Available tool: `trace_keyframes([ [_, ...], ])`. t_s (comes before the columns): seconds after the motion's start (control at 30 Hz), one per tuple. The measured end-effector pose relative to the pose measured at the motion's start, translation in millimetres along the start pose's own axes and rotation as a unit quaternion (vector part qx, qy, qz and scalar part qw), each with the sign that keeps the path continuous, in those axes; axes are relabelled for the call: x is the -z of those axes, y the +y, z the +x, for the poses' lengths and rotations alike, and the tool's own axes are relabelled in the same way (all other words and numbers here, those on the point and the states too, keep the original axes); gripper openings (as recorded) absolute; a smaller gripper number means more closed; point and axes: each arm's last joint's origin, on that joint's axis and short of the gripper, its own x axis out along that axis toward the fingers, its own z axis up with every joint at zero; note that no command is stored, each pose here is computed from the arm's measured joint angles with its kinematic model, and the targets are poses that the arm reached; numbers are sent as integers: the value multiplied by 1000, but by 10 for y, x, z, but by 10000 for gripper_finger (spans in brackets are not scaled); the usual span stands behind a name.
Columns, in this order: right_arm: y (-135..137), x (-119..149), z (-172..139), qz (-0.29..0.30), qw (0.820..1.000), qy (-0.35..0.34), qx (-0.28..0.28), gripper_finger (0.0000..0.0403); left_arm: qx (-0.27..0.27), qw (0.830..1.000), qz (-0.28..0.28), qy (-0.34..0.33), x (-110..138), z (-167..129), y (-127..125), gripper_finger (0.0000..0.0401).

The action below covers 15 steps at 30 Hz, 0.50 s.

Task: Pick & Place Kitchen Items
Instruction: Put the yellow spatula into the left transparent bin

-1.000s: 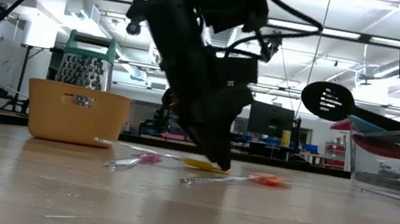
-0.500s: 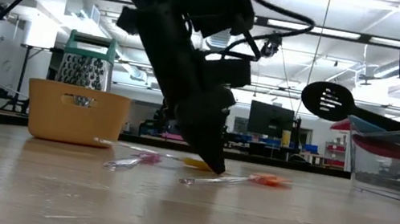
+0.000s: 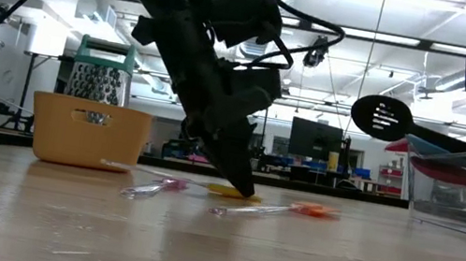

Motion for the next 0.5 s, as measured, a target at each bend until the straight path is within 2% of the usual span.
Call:
trace_keyframes([
  [0.1,0,0,0,0,1000,0,0,8,0,1000,15,-1,-2,0,-8,8],
  [0.5,0,0,0,-1,1000,0,0,8,-2,998,44,-40,-135,-220,-173,2],
])
